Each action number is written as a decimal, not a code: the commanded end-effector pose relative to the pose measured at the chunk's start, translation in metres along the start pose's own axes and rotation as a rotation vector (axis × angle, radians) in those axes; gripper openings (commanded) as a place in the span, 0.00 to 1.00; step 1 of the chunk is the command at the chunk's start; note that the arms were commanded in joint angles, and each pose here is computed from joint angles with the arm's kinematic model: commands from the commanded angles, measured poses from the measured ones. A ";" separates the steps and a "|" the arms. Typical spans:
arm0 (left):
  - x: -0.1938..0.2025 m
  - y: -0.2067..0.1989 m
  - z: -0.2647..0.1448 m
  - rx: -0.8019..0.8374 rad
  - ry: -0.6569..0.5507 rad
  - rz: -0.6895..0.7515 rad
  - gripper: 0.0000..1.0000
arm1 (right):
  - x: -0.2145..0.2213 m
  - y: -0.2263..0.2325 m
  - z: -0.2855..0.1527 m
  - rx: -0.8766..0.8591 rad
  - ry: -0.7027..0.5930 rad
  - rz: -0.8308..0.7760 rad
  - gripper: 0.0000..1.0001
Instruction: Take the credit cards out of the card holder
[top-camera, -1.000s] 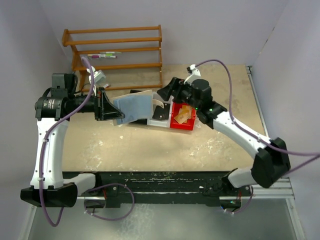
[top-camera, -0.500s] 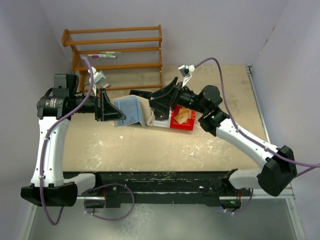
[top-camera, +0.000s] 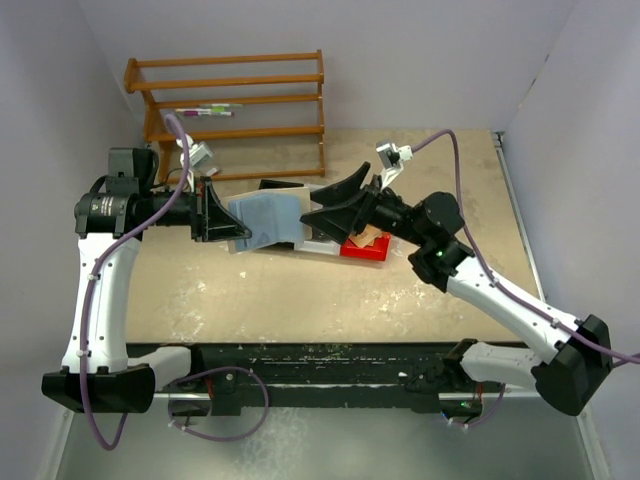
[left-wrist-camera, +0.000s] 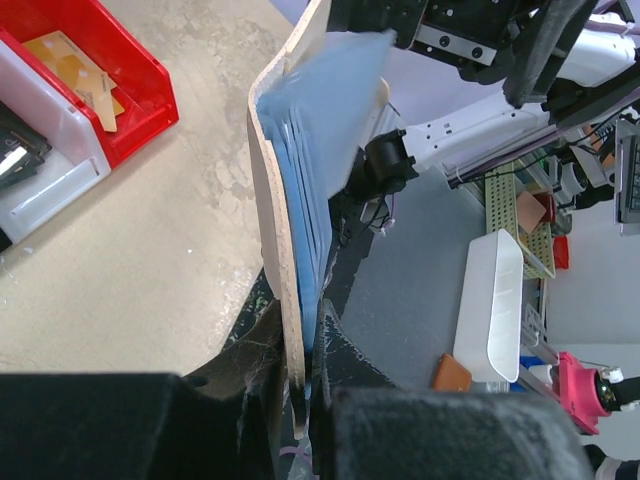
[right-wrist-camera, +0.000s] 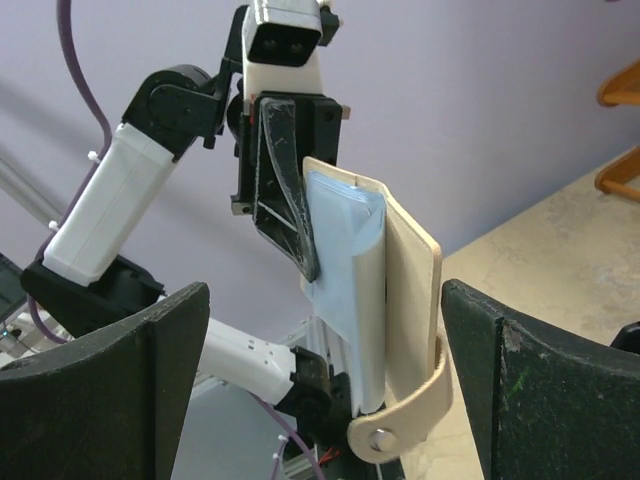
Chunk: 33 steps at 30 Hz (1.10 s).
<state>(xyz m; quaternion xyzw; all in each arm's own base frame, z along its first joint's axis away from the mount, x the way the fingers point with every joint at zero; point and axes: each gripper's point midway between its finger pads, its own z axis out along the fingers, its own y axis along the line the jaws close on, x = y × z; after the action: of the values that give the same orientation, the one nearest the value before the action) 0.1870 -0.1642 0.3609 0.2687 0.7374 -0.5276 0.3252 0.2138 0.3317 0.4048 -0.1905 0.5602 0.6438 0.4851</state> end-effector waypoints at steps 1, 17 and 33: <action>-0.005 -0.003 -0.001 0.012 -0.017 0.038 0.01 | -0.022 0.011 -0.001 0.003 -0.079 -0.061 1.00; -0.010 -0.003 0.000 0.018 -0.028 0.027 0.01 | 0.044 -0.004 0.053 0.252 0.076 -0.314 1.00; -0.009 -0.027 -0.002 0.139 -0.040 0.044 0.01 | 0.047 -0.027 0.052 0.397 0.079 -0.346 0.81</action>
<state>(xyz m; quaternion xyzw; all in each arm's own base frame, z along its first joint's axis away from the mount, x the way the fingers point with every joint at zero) 0.1893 -0.1646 0.3634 0.2655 0.7351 -0.5313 0.3268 0.2273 0.3974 0.3521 -0.2176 0.6631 0.4253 0.5763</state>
